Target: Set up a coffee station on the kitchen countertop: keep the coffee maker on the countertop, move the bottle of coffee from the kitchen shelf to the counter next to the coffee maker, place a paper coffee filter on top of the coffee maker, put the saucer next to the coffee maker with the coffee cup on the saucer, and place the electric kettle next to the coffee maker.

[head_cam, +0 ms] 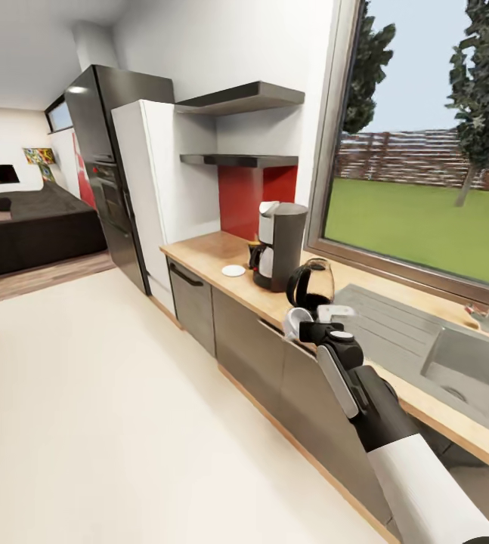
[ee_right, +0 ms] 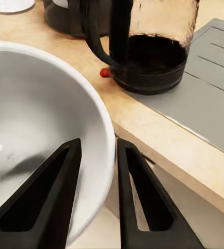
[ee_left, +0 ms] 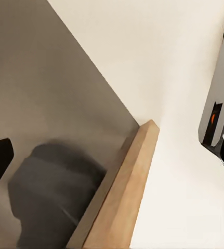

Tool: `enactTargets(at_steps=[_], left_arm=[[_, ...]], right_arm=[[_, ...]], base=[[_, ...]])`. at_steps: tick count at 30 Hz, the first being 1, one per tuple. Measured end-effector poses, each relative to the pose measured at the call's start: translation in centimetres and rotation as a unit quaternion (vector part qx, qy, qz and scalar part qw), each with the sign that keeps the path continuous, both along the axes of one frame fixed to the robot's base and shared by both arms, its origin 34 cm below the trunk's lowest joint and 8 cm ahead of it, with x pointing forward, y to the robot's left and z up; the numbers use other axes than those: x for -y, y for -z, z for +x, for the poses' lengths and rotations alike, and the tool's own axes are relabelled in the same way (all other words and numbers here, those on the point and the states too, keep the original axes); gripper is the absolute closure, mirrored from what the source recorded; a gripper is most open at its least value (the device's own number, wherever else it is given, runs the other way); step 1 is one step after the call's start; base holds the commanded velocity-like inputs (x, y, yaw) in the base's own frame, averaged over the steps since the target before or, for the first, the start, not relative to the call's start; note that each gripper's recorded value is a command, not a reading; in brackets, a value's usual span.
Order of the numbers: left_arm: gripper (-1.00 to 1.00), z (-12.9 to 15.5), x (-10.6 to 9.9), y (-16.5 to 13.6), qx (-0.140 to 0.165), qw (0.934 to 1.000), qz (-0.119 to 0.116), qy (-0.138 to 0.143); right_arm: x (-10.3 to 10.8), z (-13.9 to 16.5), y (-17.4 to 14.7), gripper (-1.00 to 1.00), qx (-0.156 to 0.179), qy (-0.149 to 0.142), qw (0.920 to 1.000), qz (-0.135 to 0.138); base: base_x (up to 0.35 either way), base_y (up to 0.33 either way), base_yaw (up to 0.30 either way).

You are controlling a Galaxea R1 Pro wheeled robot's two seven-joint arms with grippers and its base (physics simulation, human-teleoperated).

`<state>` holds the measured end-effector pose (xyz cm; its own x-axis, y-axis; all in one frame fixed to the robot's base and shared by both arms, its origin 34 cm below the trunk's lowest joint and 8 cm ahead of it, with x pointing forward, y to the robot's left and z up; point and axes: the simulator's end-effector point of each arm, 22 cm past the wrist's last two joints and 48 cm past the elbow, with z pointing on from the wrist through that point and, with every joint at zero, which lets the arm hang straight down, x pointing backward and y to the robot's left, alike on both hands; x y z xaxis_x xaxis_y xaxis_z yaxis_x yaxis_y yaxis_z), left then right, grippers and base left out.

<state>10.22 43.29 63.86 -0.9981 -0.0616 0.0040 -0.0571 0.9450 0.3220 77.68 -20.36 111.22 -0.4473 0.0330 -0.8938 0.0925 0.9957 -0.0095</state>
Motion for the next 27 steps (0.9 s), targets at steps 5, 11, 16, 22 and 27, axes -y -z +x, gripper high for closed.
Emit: enactTargets(at_steps=[5,11,16,22,27], left_arm=[[-1.00,0.33,0.02,0.01,0.008,1.0000,0.000,0.002],[-1.00,0.30,0.08,0.02,0.009,1.0000,0.000,0.002],[-1.00,0.22,0.08,0.01,0.008,1.0000,0.000,0.002],[-1.00,0.13,0.25,0.05,0.007,1.0000,-0.001,0.002],[-1.00,0.06,0.31,0.06,0.006,1.0000,-0.002,0.002]], right_arm=[[0.00,0.02,0.13,1.00,-0.001,0.000,1.0000,0.000],[0.01,0.04,0.27,1.00,-0.002,0.000,1.0000,0.000],[0.00,0.03,0.43,1.00,-0.004,0.000,1.0000,0.000],[0.00,0.04,0.58,1.00,-0.005,0.000,1.0000,0.000],[0.00,0.06,0.70,1.00,-0.006,0.000,1.0000,0.000]], base=[[0.000,0.000,0.278],[0.015,0.000,0.278],[0.130,0.088,0.278],[0.206,0.227,0.278],[0.285,0.192,0.278]])
